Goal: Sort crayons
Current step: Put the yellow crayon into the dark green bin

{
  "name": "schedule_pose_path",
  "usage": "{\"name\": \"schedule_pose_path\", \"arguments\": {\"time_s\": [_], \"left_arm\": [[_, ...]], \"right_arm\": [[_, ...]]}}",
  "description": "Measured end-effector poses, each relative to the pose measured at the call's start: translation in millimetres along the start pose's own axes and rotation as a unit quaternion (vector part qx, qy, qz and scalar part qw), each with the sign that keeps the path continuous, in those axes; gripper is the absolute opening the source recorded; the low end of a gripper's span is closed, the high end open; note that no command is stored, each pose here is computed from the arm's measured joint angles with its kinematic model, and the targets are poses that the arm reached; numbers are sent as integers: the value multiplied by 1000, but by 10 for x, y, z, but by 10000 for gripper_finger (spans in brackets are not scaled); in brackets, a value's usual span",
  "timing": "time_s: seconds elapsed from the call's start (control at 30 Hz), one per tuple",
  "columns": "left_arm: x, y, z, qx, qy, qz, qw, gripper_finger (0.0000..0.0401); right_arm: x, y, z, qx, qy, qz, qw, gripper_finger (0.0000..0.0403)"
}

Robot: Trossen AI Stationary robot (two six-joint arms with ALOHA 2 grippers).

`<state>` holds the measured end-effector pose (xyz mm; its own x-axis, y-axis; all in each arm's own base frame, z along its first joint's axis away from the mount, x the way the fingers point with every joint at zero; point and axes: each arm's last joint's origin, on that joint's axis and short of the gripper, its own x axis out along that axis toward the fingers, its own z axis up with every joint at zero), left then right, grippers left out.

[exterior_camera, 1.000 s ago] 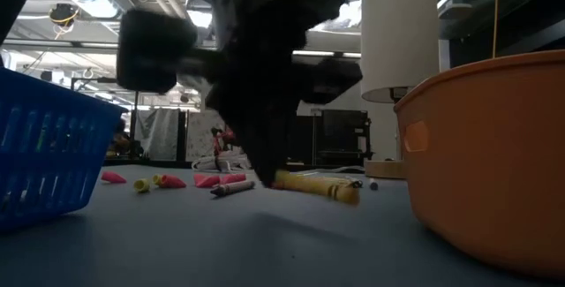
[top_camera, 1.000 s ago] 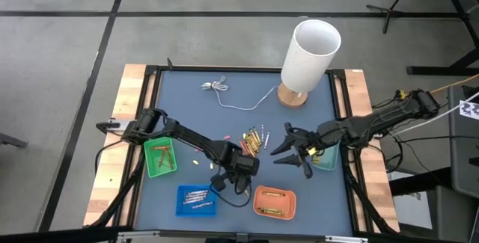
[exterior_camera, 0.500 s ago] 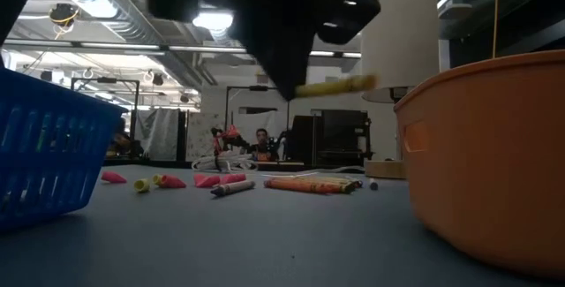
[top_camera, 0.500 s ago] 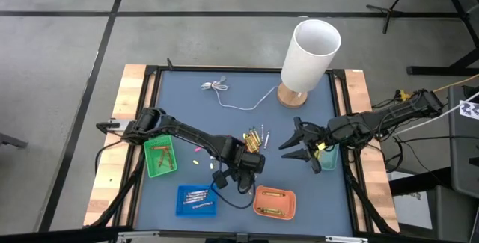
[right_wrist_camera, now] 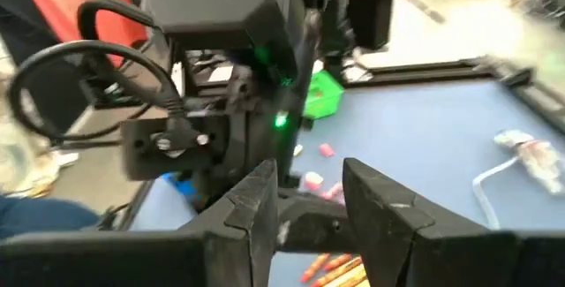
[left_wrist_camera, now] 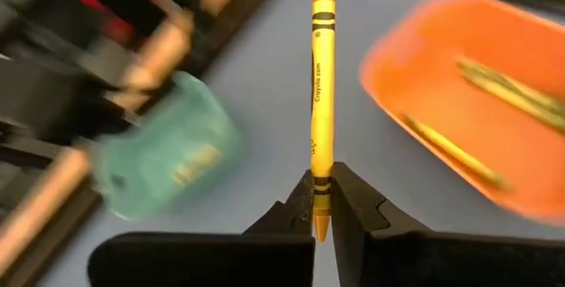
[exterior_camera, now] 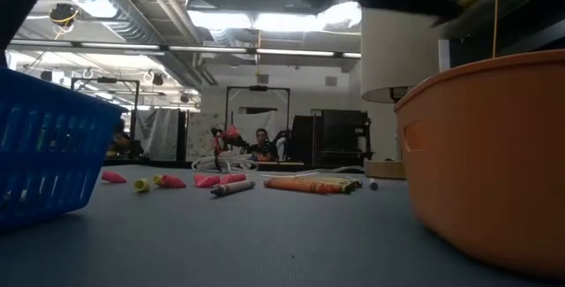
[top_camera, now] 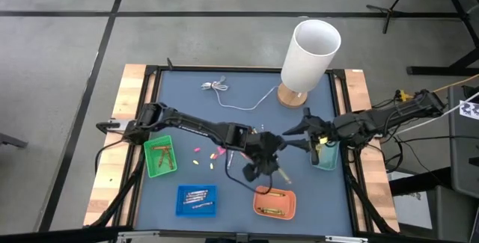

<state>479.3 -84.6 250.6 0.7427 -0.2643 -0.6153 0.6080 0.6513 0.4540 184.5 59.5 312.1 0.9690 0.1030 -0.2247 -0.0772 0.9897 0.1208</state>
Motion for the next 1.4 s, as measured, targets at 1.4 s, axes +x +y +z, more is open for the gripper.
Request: {"name": "schedule_pose_path", "arguments": {"time_s": [1.4], "left_arm": [[855,504,-716,-180,-291,225,912,0]], "right_arm": [[-278,-80,101,13,-46,-46,998,131]]}}
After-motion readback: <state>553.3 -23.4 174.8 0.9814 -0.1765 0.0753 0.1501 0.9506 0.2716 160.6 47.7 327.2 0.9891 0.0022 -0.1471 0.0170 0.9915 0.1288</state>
